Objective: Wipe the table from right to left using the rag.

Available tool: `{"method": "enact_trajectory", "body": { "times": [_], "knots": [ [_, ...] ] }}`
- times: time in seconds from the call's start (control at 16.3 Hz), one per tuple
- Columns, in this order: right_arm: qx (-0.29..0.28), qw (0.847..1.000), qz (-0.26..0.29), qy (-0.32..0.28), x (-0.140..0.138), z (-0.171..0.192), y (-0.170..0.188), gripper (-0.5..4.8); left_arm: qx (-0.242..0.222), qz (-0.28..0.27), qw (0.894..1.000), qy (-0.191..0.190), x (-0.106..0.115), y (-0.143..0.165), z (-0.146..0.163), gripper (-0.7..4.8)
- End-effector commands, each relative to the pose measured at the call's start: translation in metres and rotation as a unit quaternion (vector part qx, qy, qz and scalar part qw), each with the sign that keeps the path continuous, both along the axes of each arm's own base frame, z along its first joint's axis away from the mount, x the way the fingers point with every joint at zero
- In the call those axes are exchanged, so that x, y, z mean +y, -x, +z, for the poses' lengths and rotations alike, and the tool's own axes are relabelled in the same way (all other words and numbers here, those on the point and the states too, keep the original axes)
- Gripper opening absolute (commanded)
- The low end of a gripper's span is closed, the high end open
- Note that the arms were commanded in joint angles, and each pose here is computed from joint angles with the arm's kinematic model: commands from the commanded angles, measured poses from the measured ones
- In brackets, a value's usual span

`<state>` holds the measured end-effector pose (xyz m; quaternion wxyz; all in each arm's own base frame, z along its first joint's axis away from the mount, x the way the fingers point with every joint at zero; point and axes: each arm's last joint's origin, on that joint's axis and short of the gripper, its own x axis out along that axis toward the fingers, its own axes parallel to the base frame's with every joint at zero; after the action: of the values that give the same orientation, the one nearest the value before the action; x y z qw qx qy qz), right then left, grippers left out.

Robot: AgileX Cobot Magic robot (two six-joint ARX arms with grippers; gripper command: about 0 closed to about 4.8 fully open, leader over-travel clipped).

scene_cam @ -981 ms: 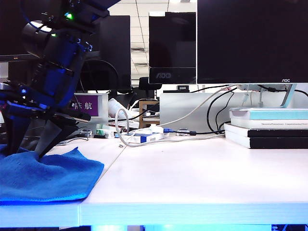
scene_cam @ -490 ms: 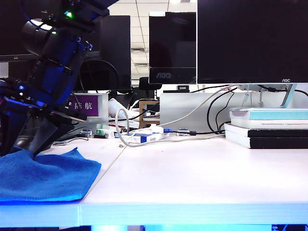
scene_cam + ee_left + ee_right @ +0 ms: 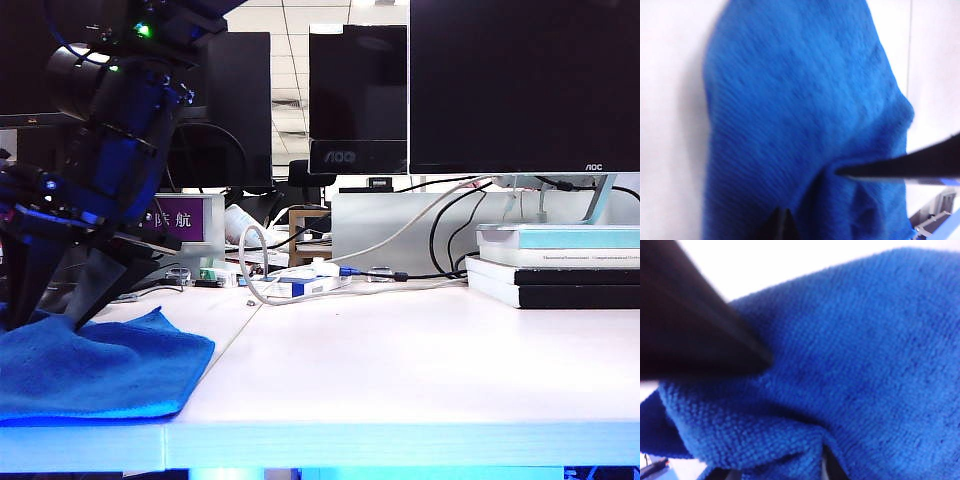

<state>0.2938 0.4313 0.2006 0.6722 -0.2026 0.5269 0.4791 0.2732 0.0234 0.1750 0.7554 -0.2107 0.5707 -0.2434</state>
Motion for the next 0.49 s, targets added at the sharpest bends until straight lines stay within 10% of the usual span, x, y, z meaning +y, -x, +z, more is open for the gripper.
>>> {"method": "enact_trajectory", "body": {
  "times": [0.06,0.25,0.49],
  "knots": [
    [-0.006,1.000,0.006,-0.010,-0.002,0.012,0.002,2.03,-0.005,-0.004,1.000,0.004,0.000,-0.005,-0.007,-0.06],
    [0.005,1.000,0.006,-0.019,-0.007,0.017,-0.001,2.03,0.027,-0.021,0.996,0.076,-0.001,-0.012,-0.035,-0.06],
    [0.018,1.000,0.003,-0.020,-0.012,0.018,-0.006,2.03,0.060,-0.022,0.995,0.076,-0.001,-0.013,-0.055,-0.06]
  ]
}}
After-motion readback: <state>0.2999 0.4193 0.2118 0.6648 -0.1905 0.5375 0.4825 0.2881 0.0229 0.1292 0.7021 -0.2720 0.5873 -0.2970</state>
